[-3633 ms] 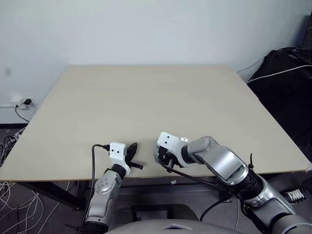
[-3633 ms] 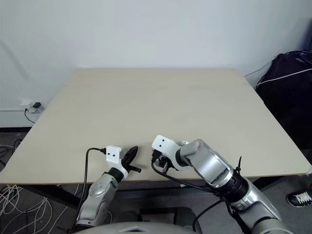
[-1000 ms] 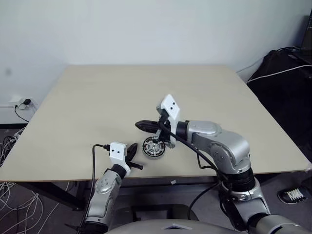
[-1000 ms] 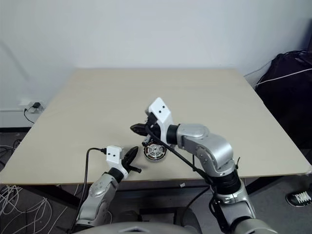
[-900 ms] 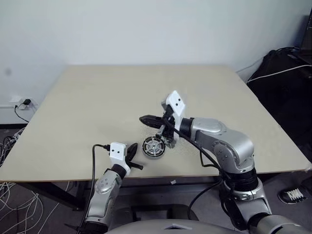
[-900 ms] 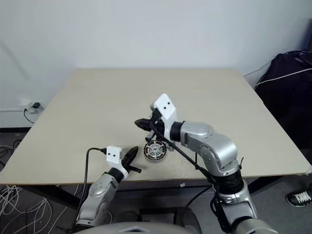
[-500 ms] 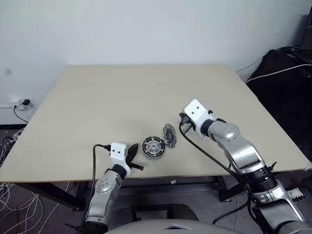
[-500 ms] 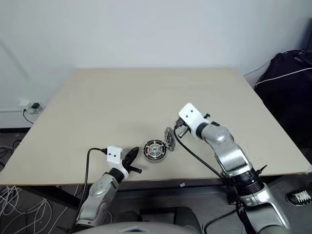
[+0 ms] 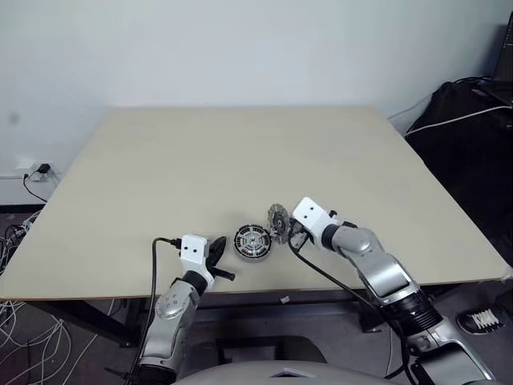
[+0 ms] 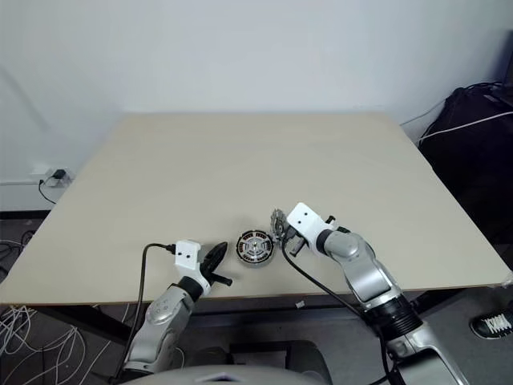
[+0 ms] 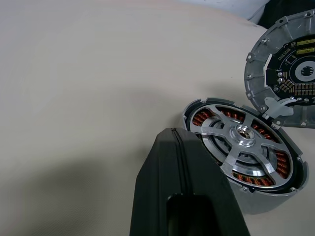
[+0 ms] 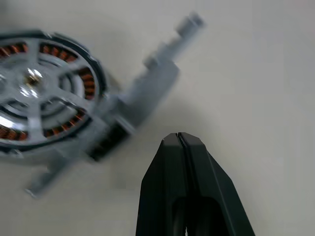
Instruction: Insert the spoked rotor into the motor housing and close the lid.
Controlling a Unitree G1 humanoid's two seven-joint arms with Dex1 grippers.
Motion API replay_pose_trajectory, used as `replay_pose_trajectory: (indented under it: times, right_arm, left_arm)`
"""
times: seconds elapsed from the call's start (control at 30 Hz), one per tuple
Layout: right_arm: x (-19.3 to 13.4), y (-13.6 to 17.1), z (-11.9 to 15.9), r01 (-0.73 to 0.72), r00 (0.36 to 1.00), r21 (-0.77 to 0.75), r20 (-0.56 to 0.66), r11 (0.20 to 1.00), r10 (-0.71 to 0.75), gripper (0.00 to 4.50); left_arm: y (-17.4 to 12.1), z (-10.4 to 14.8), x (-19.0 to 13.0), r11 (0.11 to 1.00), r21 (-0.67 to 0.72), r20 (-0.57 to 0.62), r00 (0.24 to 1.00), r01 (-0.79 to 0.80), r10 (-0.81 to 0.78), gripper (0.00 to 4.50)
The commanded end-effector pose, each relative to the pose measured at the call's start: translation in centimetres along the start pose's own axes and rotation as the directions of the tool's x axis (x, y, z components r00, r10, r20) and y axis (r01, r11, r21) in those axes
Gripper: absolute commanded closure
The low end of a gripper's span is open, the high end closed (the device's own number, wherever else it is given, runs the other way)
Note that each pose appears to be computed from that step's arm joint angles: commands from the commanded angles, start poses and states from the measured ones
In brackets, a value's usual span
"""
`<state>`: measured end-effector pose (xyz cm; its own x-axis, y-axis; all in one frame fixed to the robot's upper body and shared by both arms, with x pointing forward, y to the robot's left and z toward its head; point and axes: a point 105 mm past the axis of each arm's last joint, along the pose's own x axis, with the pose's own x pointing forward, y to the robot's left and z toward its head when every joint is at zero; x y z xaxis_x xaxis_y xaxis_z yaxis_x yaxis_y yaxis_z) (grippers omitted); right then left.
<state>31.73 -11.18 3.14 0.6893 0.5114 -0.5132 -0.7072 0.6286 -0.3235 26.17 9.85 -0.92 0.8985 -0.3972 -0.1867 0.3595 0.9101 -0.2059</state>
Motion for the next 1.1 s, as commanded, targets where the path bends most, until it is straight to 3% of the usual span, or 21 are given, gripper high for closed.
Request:
replay_pose_trajectory:
  times: [0.03, 0.37, 0.73, 1.1]
  right_arm:
    - [0.0, 0.3, 2.2, -0.014, 0.997, -0.006, 0.081, 1.000, 0.015, 4.48]
    - [1.4, 2.8, 4.3, -0.109, 0.986, -0.027, 0.122, 0.994, 0.112, 4.48]
    - [3.4, 5.5, 2.8, -0.165, 0.984, 0.040, 0.072, 0.986, 0.162, 4.48]
    - [3.5, 5.8, 3.1, -0.163, 0.983, 0.084, 0.103, 0.983, 0.154, 4.48]
  left_arm:
    - [-0.2, 1.3, 0.2, 1.000, 0.012, 0.045, 0.999, 0.019, -0.019, 4.50]
    - [-0.1, 1.3, 0.2, 1.000, 0.006, 0.044, 0.999, 0.015, -0.015, 4.50]
    - [-0.1, 1.3, 0.1, 1.000, 0.004, 0.047, 0.999, 0.009, -0.009, 4.50]
    - [-0.2, 1.2, 0.1, 1.000, 0.002, 0.046, 0.999, 0.011, -0.011, 4.50]
